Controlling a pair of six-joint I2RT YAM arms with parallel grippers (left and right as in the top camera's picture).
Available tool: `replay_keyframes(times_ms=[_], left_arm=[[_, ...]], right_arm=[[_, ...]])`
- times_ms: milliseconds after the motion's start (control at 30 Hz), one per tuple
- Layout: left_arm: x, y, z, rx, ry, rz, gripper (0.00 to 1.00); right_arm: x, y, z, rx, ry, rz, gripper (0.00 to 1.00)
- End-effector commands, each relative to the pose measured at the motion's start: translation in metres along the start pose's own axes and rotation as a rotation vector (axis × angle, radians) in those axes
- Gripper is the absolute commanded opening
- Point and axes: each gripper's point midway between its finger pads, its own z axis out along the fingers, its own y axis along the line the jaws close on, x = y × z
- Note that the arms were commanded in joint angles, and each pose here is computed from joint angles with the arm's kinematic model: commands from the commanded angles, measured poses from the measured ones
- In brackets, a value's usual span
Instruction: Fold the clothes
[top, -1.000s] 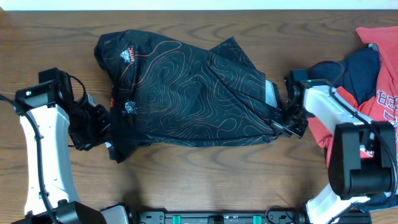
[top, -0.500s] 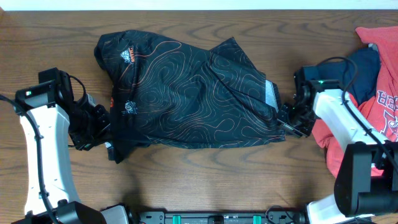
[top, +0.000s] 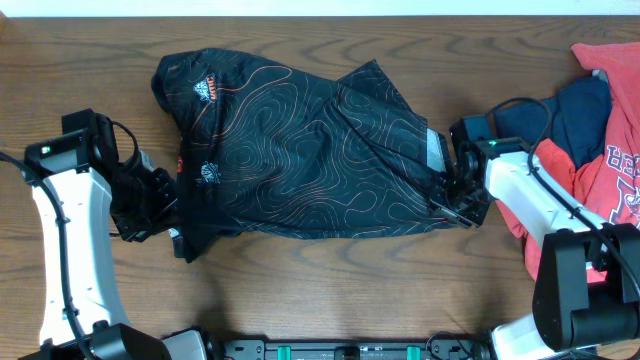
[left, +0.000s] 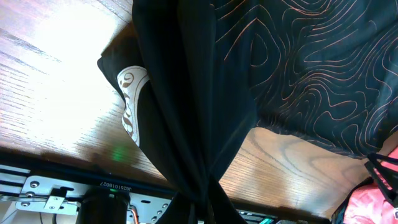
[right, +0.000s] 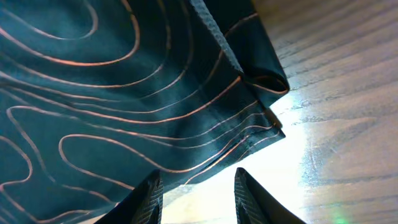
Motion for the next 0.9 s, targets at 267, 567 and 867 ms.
replay_keyframes(times_ms=[267,567,867], left_arm=[[0.003,-0.001,0.0,0.004,0.002,0.023,0.06],[0.003,-0.001,0.0,0.004,0.002,0.023,0.05],[0.003,-0.001,0.0,0.004,0.002,0.023,0.06]], right_arm=[[0.001,-0.008,0.018,0.014,-0.03,0.058,0.36],[-0.002,-0.008,0.024,0.004,-0.053,0.066,0.24],[-0.004,-0.012,0.02,0.005,-0.05,0.089,0.01]])
